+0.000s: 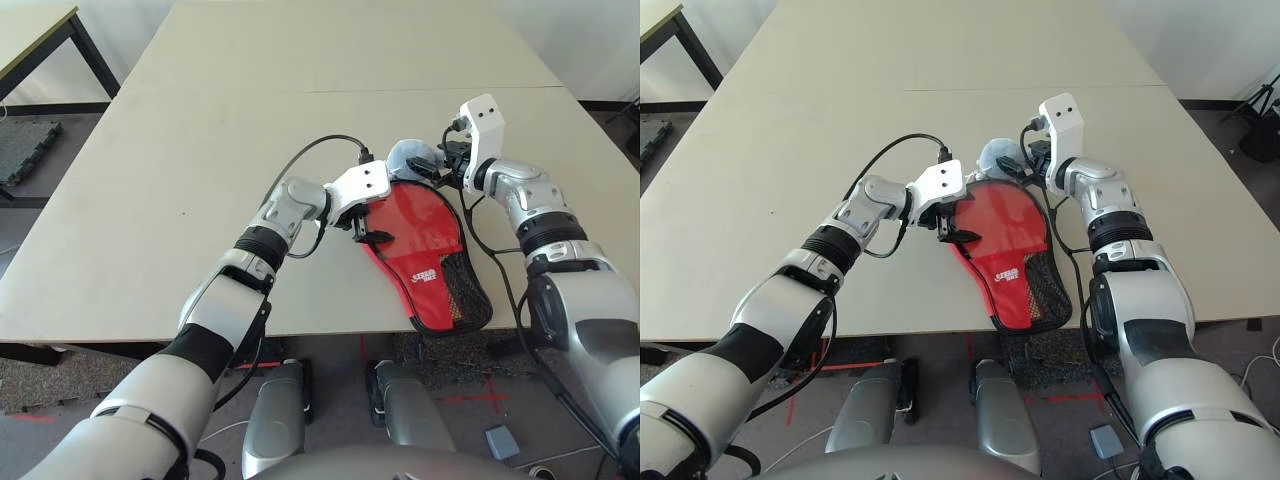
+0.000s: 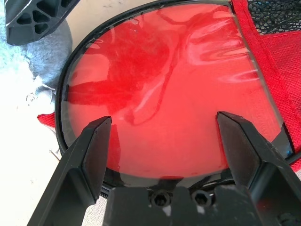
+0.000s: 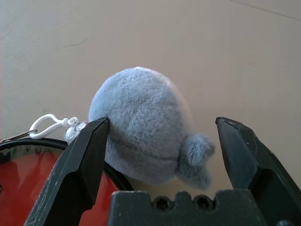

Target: Store the ping-pong paddle in its case and zip it.

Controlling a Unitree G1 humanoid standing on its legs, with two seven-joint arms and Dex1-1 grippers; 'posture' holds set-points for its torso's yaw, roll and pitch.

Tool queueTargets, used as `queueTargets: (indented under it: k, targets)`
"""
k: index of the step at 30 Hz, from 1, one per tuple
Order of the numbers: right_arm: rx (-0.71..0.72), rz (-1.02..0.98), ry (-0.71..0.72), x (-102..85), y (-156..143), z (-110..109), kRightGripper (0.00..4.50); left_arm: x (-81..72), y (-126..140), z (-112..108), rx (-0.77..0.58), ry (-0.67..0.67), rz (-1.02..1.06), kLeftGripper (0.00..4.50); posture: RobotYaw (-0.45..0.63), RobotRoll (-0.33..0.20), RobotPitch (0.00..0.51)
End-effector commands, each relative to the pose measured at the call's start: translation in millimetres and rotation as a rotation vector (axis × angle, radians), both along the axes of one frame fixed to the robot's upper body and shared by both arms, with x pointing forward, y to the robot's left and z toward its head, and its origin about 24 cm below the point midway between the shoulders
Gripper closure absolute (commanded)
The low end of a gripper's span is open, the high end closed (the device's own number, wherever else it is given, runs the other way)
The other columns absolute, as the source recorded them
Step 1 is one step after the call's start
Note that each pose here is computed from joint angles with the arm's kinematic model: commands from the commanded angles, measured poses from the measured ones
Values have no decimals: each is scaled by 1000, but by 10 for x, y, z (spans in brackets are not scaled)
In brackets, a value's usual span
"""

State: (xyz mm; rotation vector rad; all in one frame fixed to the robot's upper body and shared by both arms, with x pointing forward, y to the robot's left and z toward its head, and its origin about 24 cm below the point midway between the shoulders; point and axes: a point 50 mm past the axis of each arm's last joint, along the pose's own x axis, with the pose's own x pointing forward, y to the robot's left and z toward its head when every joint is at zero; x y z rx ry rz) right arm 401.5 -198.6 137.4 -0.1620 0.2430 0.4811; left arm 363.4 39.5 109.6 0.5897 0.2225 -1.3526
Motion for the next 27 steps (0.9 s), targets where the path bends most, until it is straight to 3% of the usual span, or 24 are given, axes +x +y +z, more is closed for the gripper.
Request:
queueTargets:
  k: [1, 10, 12, 27]
  targets:
    - [-45, 4, 3, 10, 41, -51, 645, -60, 86, -231, 78, 69, 12, 0, 43, 0, 144]
    - [-49, -24, 14, 9, -4, -83, 3989, -64, 92, -229, 76, 71, 14, 0, 45, 0, 142]
    - [-52, -57, -14, 13, -71, -51, 4489, -64, 89, -227, 73, 74, 18, 0, 44, 0, 144]
    - [-120, -269, -65, -33, -524, 1, 4489, -101, 50, -261, 71, 92, 0, 0, 38, 0, 146]
